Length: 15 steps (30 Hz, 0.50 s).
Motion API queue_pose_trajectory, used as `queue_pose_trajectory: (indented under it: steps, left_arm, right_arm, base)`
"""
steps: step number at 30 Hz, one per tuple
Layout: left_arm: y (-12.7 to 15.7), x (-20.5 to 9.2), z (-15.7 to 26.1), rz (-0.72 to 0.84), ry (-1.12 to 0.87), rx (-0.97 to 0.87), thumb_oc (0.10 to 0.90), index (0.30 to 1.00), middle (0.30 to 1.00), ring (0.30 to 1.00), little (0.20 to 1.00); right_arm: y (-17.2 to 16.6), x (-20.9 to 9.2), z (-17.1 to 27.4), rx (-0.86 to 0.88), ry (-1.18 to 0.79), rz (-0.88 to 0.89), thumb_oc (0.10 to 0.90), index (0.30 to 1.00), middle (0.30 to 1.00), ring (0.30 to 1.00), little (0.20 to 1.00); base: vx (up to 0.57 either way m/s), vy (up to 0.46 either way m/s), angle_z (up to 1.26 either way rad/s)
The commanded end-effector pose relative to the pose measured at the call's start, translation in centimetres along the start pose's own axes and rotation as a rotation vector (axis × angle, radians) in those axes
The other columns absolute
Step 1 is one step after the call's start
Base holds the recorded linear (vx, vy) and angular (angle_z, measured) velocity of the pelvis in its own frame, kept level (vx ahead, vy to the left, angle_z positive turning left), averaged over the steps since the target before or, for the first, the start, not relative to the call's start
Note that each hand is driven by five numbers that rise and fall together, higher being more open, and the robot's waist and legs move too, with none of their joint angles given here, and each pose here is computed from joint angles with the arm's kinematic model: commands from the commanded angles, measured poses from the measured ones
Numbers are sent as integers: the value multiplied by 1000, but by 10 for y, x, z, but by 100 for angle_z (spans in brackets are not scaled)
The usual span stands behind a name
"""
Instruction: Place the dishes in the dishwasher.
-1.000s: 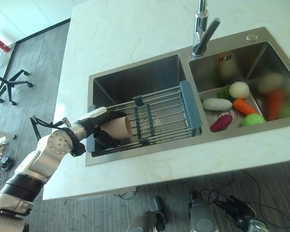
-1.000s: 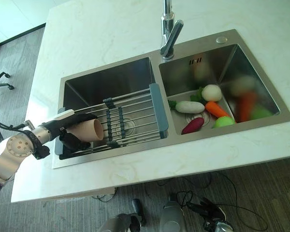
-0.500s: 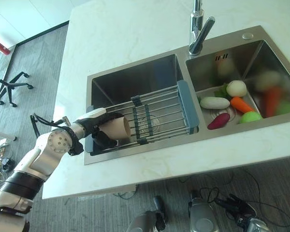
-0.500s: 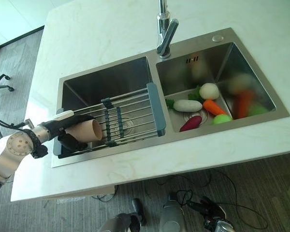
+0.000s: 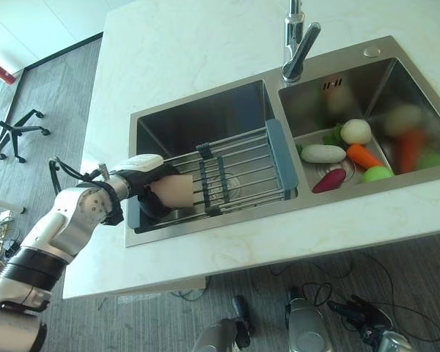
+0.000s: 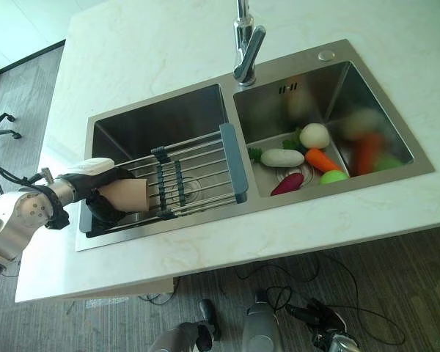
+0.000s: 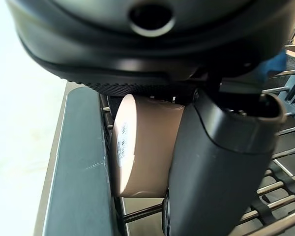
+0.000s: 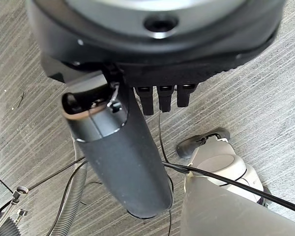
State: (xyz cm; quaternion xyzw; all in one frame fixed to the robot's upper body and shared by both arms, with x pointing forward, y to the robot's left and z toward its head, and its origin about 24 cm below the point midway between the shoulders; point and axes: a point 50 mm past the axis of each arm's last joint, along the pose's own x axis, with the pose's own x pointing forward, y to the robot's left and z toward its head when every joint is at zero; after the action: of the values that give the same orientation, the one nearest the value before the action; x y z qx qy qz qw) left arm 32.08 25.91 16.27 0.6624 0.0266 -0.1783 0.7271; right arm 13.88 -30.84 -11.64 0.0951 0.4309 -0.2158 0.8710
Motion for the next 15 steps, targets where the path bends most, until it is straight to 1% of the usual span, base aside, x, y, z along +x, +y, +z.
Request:
queue_pose_trajectory:
  steps: [1,4,6,8,9,11,14,15]
  left_arm:
    - [50,-34,-40,216,172,193,400,300,300,300,300]
    - [71,-43,-26,431,70,179,400,300,300,300,300]
    - [89,-54,-14,618,-20,160,400,300,300,300,300]
    - [106,-72,-1,846,-124,150,400,300,300,300,300]
    - [113,-86,6,1003,-187,160,400,300,300,300,300]
    - [120,-106,12,1211,-234,160,400,300,300,300,300]
    - [119,-121,6,1357,-218,94,400,300,300,300,300]
    - [117,-124,4,1374,-204,64,400,300,300,300,300]
  right_arm:
    - [1,-2,-6,63,-17,0,800,900,900,900,900]
    - [2,-2,-10,67,-12,0,800,900,900,900,900]
    - [4,-3,-12,69,-8,-4,800,900,900,900,900]
    - [4,-4,-18,74,1,-11,800,900,900,900,900]
    - [4,-4,-23,75,11,-16,800,900,900,900,900]
    - [4,-5,-30,75,25,-19,800,900,900,900,900]
    - [4,-7,-38,60,45,-20,800,900,900,900,900]
    - [4,-7,-39,51,47,-18,800,900,900,900,900]
  base:
    - [-10,-31,-1]
    - [-10,-41,3]
    - [-13,-45,7]
    - [1,-52,18]
    - [19,-78,16]
    - [41,-89,12]
    - [67,-70,13]
    - [78,-73,9]
